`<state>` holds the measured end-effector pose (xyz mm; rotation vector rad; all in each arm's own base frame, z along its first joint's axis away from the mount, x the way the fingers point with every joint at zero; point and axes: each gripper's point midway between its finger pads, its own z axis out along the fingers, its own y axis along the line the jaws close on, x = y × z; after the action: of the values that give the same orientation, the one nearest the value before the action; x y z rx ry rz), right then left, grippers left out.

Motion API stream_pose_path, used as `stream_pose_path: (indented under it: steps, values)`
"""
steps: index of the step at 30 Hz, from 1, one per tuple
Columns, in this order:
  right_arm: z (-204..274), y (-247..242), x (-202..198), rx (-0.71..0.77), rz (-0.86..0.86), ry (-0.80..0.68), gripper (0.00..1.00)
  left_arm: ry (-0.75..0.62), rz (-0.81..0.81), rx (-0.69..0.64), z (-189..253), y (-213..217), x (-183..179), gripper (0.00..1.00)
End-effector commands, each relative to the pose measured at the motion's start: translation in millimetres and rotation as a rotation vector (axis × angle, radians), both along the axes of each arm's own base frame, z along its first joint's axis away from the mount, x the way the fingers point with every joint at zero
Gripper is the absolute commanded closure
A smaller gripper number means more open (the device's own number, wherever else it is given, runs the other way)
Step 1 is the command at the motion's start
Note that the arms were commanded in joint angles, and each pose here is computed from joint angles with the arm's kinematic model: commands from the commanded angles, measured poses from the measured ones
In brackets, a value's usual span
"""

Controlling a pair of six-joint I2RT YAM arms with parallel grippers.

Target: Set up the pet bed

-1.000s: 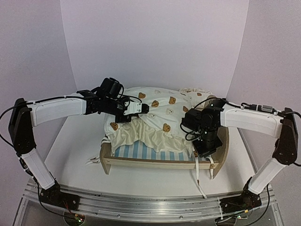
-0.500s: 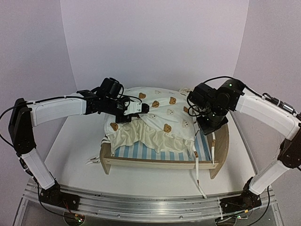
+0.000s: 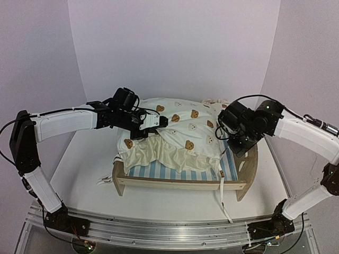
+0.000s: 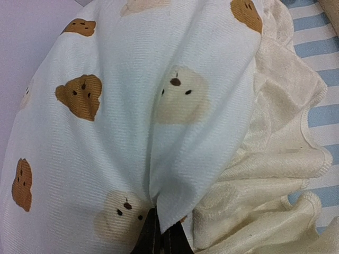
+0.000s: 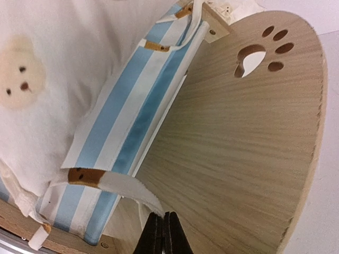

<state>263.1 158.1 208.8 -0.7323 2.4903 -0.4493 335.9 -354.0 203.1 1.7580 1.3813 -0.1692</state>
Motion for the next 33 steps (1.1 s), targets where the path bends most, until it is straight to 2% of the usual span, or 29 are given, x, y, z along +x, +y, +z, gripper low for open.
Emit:
stream_pose_path:
  steps: [1, 6, 7, 9, 11, 15, 19, 24, 33]
  values:
    - [-12, 2, -11, 0.105, -0.05, 0.016, 1.0, -0.015, 0.021, -0.058, 34, 3, 1, 1.0]
    - [-45, -12, -41, 0.116, -0.201, 0.153, 0.98, 0.04, -0.007, -0.068, 28, -6, -13, 1.0]
    - [-50, -16, -47, 0.105, -0.236, 0.182, 0.92, 0.054, -0.012, -0.072, 27, -8, -16, 1.0]
    - [-53, -24, -55, 0.088, -0.317, 0.206, 0.74, 0.086, -0.028, -0.085, 27, -13, -23, 1.0]
    - [-44, -25, -57, 0.102, -0.356, 0.204, 0.62, 0.116, -0.041, -0.094, 27, -17, -29, 1.0]
    - [-6, -1, -43, 0.265, -0.333, 0.145, 0.5, 0.161, -0.061, -0.109, 28, -24, -37, 1.0]
    - [34, 25, -28, 0.401, -0.286, 0.096, 0.46, 0.197, -0.091, -0.136, 36, -34, -47, 1.0]
    - [71, 39, -13, 0.506, -0.282, 0.02, 0.42, 0.285, -0.165, -0.202, 69, -57, -72, 1.0]
    - [80, 38, -9, 0.532, -0.303, -0.017, 0.42, 0.397, -0.334, -0.224, 78, -88, -122, 1.0]
